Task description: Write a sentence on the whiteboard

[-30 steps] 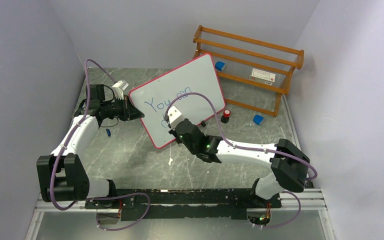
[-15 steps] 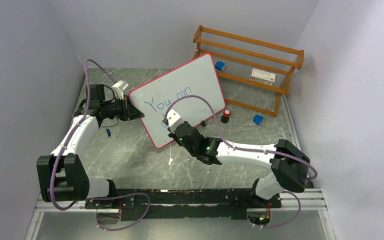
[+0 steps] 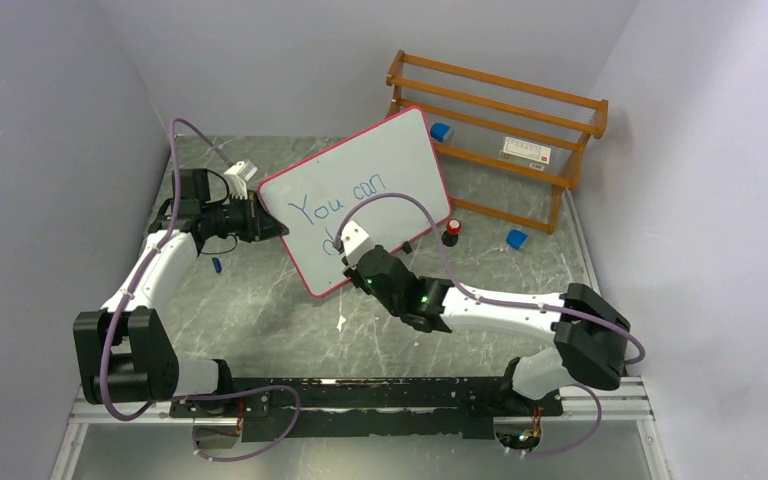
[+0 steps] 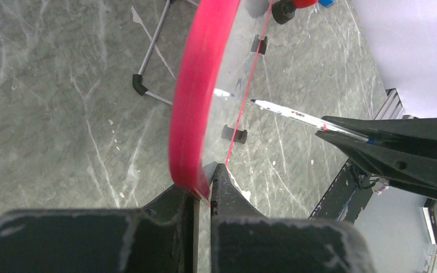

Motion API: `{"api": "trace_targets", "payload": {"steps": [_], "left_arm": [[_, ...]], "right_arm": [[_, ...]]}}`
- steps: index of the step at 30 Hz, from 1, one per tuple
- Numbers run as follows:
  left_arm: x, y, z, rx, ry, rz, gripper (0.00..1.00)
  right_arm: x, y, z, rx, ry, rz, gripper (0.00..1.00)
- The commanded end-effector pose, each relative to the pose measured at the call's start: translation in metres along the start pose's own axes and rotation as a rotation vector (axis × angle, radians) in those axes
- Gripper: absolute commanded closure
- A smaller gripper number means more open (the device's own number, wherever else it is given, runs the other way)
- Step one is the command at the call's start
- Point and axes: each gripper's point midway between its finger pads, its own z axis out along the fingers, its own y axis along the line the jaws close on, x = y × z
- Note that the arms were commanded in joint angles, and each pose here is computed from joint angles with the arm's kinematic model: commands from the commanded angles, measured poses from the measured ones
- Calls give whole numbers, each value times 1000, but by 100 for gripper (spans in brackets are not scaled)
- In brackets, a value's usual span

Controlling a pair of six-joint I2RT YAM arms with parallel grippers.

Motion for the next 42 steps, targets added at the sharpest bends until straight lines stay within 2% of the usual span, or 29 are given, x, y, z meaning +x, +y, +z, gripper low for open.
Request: {"api": "trace_targets", "payload": {"steps": [1,9,28,42], "left_arm": [[7,41,0,-198,19,72,95],[9,42,0,-200,24,70,95],[9,44,1,-199,29,67,95],[9,44,1,-201,30,68,95]], "right_arm": [[-26,-21,-15,36,-83,43,100],[-13,-64,-8,98,-64,82,100],[9,-62,13,90,-14,86,100],[13,-80,16,145,-8,99,100]]}}
